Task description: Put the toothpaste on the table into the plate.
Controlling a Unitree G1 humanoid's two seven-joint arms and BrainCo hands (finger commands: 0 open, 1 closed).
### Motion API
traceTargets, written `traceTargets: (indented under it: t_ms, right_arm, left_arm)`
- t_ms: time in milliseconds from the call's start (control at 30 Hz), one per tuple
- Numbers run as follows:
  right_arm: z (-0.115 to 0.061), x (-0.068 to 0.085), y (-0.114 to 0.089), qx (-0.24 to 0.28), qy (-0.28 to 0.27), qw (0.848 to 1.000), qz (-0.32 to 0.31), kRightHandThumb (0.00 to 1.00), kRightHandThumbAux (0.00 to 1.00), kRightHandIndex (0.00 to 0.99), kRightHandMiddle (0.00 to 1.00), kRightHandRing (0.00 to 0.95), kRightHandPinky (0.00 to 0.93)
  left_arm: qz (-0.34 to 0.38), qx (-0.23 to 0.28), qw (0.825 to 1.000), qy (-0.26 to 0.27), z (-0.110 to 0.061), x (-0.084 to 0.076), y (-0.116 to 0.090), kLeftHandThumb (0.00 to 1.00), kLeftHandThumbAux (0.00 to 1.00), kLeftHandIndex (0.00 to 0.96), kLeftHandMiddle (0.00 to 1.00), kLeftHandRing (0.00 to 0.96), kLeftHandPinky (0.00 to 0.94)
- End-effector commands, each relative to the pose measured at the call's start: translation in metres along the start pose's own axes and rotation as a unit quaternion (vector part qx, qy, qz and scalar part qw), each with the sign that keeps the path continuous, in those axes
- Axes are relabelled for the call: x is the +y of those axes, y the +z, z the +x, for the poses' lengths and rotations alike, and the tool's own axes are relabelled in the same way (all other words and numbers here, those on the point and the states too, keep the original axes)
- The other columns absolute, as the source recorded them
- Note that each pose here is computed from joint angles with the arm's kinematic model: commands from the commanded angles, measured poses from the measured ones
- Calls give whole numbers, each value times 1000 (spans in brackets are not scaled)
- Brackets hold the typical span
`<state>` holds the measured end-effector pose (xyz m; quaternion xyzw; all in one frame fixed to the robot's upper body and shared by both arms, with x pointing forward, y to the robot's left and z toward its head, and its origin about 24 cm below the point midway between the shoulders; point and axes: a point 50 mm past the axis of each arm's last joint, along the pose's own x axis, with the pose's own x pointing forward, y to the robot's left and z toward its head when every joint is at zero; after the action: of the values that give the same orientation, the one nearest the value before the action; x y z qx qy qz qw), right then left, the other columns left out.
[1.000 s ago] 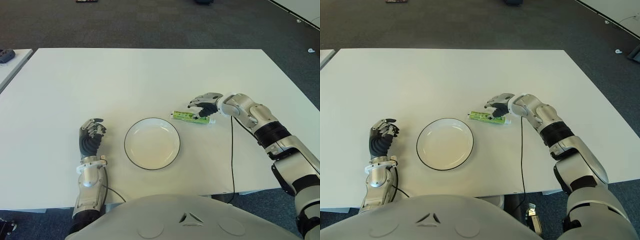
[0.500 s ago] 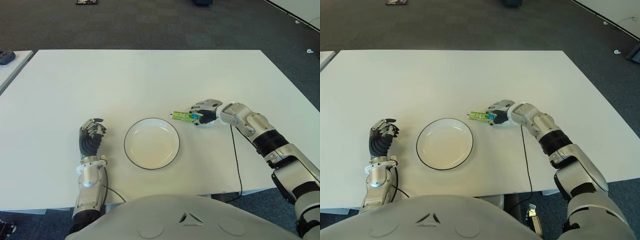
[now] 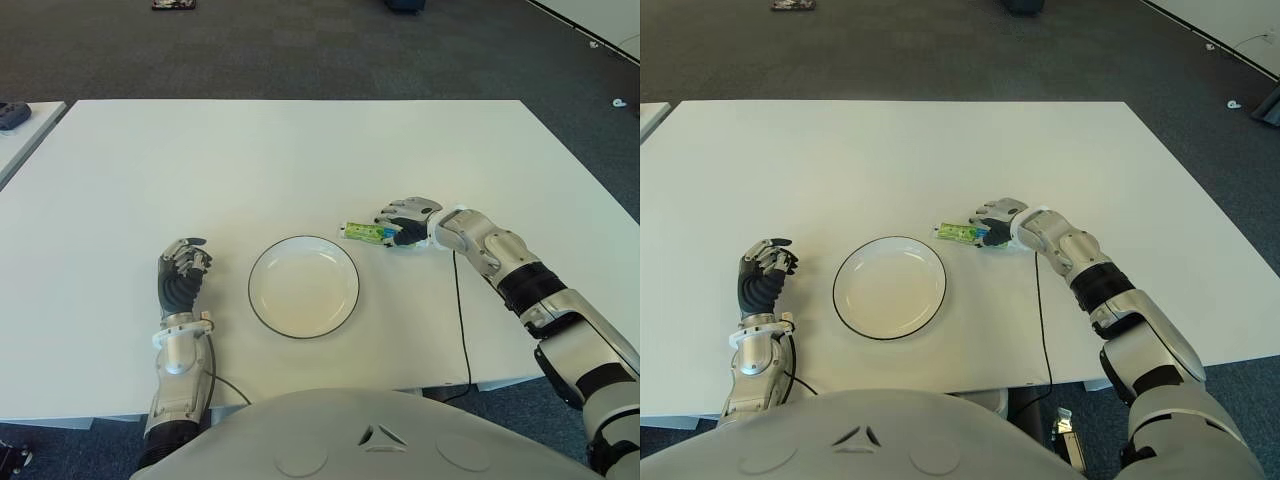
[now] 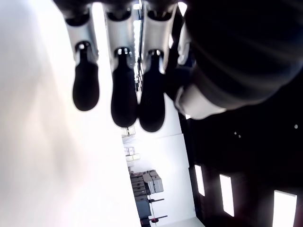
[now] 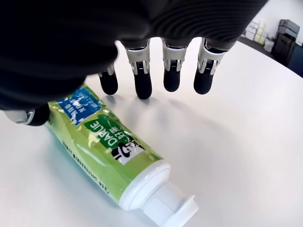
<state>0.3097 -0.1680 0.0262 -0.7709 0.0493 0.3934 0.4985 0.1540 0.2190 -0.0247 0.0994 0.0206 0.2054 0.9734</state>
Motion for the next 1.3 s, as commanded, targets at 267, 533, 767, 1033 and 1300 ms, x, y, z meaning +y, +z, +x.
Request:
traceTargets:
  t_ms: [267,533,767,1033,1300]
  right_arm:
    - [20,38,19,32,56,998,13,522,236,0,0,0,0]
    - [31,38,24,56,-6,998,-3,509,361,0,0,0,0]
    - [32,34,31,51,-116,992,-24,506,483,106,107,103,143]
    - [31,33,35,46,-209,976,-35,616,497,265,286,288,334]
    - [33,32,37,48,-261,963,-49,687,599,392,453,471,465]
  left_arm:
    - [-9,9,1000,6,1,-2,0,697,720,433,624,630,620]
    - [-7,6,1000,7,0,-1,1,698,720,433,634,633,626]
    - [-3,3,1000,7,0,-1,2,697,720,434,634,633,627]
    - [-3,-7,1000,4,-1,-1,3,697,720,434,623,635,635]
    - [3,-13,1000,5,0,-1,2,697,719,434,629,642,642]
